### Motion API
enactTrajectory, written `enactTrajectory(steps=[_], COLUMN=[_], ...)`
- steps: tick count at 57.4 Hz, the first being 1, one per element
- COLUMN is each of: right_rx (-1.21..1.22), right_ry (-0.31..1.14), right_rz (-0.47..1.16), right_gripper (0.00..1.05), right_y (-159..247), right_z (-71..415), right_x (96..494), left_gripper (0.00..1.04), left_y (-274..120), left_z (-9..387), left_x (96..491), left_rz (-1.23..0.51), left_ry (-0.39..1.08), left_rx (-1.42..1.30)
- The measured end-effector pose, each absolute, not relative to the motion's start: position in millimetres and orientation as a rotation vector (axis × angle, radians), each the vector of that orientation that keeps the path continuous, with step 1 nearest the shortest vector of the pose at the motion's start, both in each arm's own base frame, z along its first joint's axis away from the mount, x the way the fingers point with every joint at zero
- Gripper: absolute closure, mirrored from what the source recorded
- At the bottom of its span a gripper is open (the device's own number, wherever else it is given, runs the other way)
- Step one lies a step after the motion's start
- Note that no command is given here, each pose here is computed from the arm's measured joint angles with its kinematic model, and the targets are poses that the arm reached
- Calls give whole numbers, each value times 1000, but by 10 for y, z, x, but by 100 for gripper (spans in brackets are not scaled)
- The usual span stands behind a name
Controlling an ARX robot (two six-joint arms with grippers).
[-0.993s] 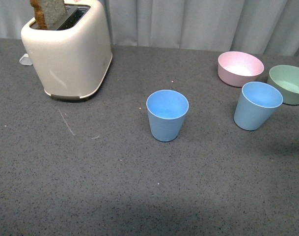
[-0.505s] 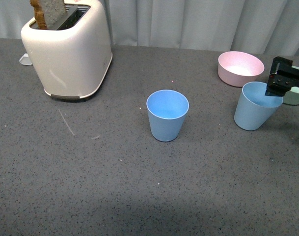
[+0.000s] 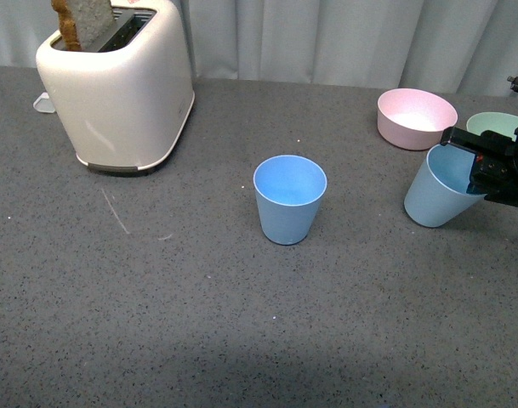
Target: Stack blue cups with both arms
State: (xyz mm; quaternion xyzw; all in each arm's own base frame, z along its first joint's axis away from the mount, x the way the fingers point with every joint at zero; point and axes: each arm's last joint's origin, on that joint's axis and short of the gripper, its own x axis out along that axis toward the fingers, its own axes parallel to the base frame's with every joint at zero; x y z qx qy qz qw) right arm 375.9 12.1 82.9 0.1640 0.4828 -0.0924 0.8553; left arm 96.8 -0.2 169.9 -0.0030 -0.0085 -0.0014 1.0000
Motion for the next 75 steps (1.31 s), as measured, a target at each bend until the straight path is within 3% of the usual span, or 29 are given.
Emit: enactTrajectory(steps=[6,18,31,44,75], right_rx=[357,391,546,506,431], right_ry=[1011,997,996,996,1058], right_rz=[-182,-130,160,307,334], right_gripper=[104,104,104,104,104], right_y=[122,164,516,939,1265], right_z=[851,1000,1480,1667,1559], right_x=[3760,3724,3604,3533,3577], left_gripper=[7,7,7,7,7], left_y=[-3,-3,-3,-3,-3], left_z=[1699,1699,1699,1700,1700], left_x=[968,968,968,967,967], left_rz=[-3,-3,-3,-3,-3], left_ry=[-17,-17,-17,-17,-17], left_rx=[-6,-6,-6,-6,-6])
